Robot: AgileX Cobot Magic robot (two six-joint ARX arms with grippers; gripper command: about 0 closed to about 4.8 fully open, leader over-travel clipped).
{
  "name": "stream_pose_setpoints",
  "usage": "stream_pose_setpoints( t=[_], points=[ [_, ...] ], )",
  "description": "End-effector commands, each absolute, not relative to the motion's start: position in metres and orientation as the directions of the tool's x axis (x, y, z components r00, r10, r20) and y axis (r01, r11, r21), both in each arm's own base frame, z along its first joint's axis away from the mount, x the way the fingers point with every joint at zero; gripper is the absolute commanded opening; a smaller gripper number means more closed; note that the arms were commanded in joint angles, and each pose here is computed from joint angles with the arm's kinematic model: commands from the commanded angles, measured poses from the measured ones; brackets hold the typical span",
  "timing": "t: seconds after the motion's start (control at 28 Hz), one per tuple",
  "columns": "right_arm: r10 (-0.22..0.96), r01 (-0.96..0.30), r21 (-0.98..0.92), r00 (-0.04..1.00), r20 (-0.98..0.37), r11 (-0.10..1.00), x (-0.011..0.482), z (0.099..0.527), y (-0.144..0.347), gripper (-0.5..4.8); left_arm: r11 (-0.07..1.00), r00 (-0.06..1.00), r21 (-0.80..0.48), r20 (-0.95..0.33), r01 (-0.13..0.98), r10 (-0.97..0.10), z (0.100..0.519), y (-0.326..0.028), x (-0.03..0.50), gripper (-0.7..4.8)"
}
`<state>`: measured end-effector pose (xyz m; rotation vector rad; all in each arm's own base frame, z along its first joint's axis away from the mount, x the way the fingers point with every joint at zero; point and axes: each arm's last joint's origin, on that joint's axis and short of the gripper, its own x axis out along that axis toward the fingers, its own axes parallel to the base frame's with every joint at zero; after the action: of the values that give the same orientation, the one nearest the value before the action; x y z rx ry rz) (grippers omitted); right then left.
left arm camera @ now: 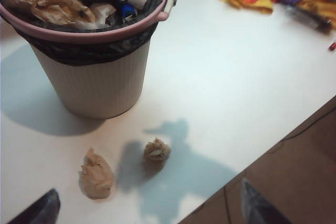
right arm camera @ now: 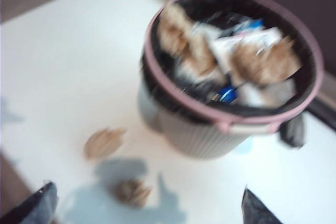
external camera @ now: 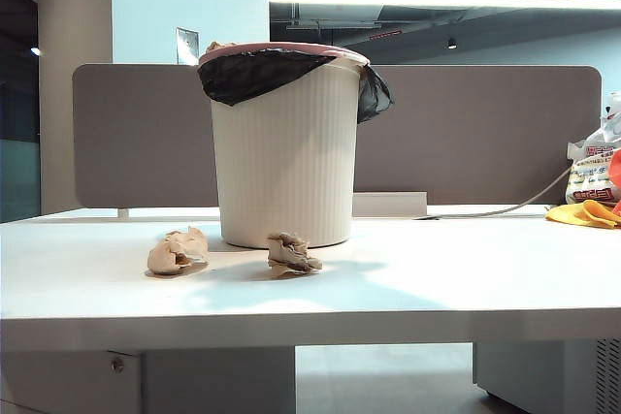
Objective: Pick up all the trash on the table and put it in the trash can.
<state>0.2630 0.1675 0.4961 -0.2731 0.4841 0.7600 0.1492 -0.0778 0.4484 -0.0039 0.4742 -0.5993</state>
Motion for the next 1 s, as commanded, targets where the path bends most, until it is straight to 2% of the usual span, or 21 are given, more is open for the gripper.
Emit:
stream_pose_setpoints(
  t=[0.04, 0.18, 0.32, 0.43, 0.54, 0.64, 0.79, 1.0],
  points=[
    [0.588, -0.718, -0.032, 0.593, -0.550, 0.695, 0.240, 0.497, 0.159, 4.74, 0.833, 0.739, -0.147, -0.398, 0.533, -0.543, 0.436, -0.072, 0.139, 4.79],
    [0.593, -0.715, 0.003, 0.577, -0.562, 0.699, 0.215, 0.489, 0.149, 4.74, 0.834, 0.733, -0.152, -0.412, 0.531, -0.542, 0.411, -0.070, 0.134, 4.79],
    [0.627, -0.718, -0.021, 0.622, -0.470, 0.696, 0.209, 0.471, 0.146, 4.73, 0.824, 0.710, -0.204, -0.426, 0.528, -0.561, 0.387, -0.076, 0.142, 4.79],
    [0.651, -0.718, -0.038, 0.651, -0.391, 0.695, 0.216, 0.445, 0.151, 4.73, 0.822, 0.707, -0.203, -0.428, 0.532, -0.563, 0.374, -0.081, 0.149, 4.79],
    [0.674, -0.734, -0.035, 0.640, -0.370, 0.678, 0.229, 0.408, 0.162, 4.73, 0.818, 0.709, -0.203, -0.416, 0.538, -0.569, 0.366, -0.084, 0.153, 4.79],
    [0.678, -0.738, -0.009, 0.624, -0.387, 0.675, 0.244, 0.365, 0.176, 4.73, 0.807, 0.706, -0.208, -0.397, 0.553, -0.587, 0.358, -0.086, 0.157, 4.79],
    [0.652, -0.734, 0.024, 0.587, -0.480, 0.679, 0.269, 0.310, 0.193, 4.72, 0.812, 0.706, -0.206, -0.409, 0.546, -0.578, 0.352, -0.088, 0.161, 4.79],
    [0.629, -0.777, 0.018, 0.496, -0.599, 0.630, 0.298, 0.247, 0.220, 4.79, 0.789, 0.636, -0.243, -0.480, 0.565, -0.604, 0.338, -0.097, 0.175, 4.79]
  ],
)
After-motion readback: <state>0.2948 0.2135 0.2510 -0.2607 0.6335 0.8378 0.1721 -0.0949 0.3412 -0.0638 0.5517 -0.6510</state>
